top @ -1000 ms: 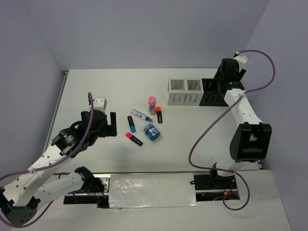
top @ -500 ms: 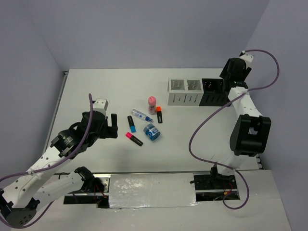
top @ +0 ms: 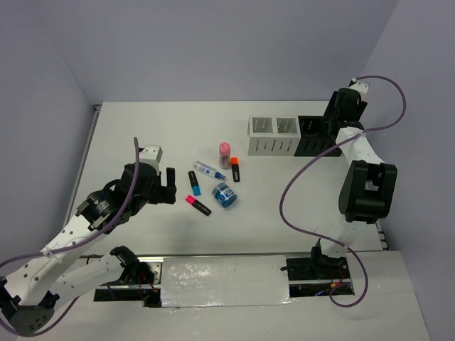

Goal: Sort the stationery into containers
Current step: Place the stationery in the storage box.

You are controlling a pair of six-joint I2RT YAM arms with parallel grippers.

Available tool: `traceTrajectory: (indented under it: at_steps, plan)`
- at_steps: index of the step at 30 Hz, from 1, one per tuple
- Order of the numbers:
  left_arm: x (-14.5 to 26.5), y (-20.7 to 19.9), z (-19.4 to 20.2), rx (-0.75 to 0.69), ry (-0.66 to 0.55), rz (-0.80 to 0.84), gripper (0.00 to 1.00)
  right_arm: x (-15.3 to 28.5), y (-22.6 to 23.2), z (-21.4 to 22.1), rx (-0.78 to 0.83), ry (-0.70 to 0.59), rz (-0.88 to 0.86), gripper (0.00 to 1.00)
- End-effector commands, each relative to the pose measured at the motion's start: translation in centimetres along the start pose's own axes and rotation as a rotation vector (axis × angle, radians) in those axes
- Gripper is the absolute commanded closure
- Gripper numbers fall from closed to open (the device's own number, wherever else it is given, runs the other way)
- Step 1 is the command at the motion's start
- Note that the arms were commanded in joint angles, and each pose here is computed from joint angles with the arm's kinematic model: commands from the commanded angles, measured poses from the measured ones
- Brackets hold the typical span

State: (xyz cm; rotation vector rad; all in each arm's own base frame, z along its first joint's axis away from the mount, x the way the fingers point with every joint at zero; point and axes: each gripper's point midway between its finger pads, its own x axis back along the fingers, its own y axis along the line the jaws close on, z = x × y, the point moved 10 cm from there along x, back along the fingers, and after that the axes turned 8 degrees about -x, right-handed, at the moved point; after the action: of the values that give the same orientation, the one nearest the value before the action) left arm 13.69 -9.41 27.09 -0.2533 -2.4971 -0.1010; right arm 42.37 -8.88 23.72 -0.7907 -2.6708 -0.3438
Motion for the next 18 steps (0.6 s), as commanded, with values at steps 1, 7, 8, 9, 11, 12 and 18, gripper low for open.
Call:
traceTrajectory:
  at_steps: [1,7,8,9,11,12,18]
  plan:
    - [0.0,-0.1,-0.4,-0.005,-0.03,0.017,0.01,0.2,0.2,-2.7,-0.04,-0.15,-0.016,1.0]
    - [-0.1,-0.1,-0.4,-0.005,-0.028,0.013,0.01,-0.4,0.0,-1.4,-0.037,-0.118,-0.007,0.81]
    - [-0.1,-0.1,-0.4,-0.005,-0.027,0.011,0.01,-0.5,0.1,-1.2,-0.039,-0.119,-0.01,0.79]
    - [-0.1,-0.1,-0.4,-0.006,-0.026,0.011,0.01,-0.5,0.0,-1.1,-0.043,-0.118,-0.009,0.77]
    - [-0.1,-0.1,-0.4,-0.005,-0.028,0.013,0.01,-0.6,0.1,-0.9,-0.05,-0.11,-0.008,0.67]
    - [-0.1,-0.1,-0.4,-0.003,-0.028,0.013,0.01,-0.5,0.1,-1.0,-0.054,-0.109,-0.016,0.65]
    - [-0.1,-0.1,-0.4,-0.004,-0.031,0.009,0.01,0.0,0.3,-0.9,-0.092,-0.096,-0.042,0.42]
